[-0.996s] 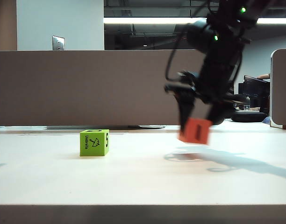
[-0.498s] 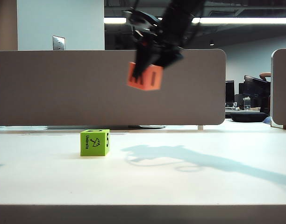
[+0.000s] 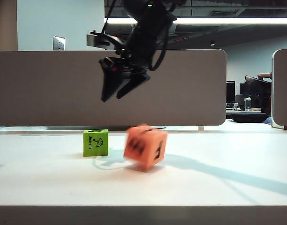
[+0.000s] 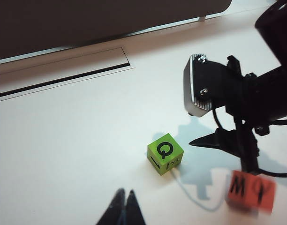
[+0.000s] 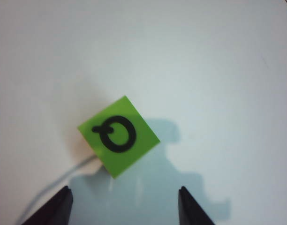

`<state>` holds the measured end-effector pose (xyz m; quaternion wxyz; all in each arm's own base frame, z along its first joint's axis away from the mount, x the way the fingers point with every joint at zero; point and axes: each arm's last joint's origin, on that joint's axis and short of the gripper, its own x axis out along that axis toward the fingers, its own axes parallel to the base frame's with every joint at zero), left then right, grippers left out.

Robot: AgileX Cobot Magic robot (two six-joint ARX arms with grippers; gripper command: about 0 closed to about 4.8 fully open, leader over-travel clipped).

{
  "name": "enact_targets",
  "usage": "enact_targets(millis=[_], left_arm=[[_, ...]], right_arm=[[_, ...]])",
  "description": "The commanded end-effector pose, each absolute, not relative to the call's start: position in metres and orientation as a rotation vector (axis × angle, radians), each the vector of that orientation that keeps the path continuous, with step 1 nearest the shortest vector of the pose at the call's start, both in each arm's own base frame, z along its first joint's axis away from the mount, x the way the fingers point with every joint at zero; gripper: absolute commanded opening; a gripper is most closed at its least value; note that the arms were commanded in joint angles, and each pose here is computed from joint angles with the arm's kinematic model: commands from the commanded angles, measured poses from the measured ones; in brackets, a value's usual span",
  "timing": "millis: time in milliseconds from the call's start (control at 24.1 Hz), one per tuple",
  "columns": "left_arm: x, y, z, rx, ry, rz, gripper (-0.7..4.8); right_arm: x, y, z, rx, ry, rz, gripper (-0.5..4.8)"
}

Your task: Stack the letter block on the right onto the letter block on the left.

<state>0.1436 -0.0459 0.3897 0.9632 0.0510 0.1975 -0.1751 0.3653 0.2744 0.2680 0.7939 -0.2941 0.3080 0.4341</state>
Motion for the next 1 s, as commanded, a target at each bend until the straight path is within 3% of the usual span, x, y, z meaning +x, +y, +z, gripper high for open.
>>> enact_targets(millis=[41,83,249,373,747,996], left_arm=[[0.142,-0.046,0.392,0.105,0.390,-0.356,-0.05],[0.142,-0.046,0.391,0.106,0.394,-0.356,-0.06],[0.142,-0.045,0.389,0.108,0.416,-0.356,-0.06],[0.141,-0.045,0.389,0.109,0.417,-0.356,-0.05],[0.140,-0.044,0.387,0.120,0.443,-0.317,-0.05],[0.136,-0.042,0.381,0.128,0.512,-0.309,-0.06]], right_arm=[[0.369,0.270,0.274,-0.710,0.660,0.750,3.62],[0.370,0.263,0.272,-0.750,0.716,0.613,4.11],[0.366,0.247,0.269,-0.668,0.881,0.429,4.34],[0.359,0.240,0.268,-0.528,1.008,0.460,4.79],[0.349,0.236,0.269,-0.459,1.103,0.458,4.79],[0.327,0.227,0.280,-0.161,1.346,0.459,4.79]])
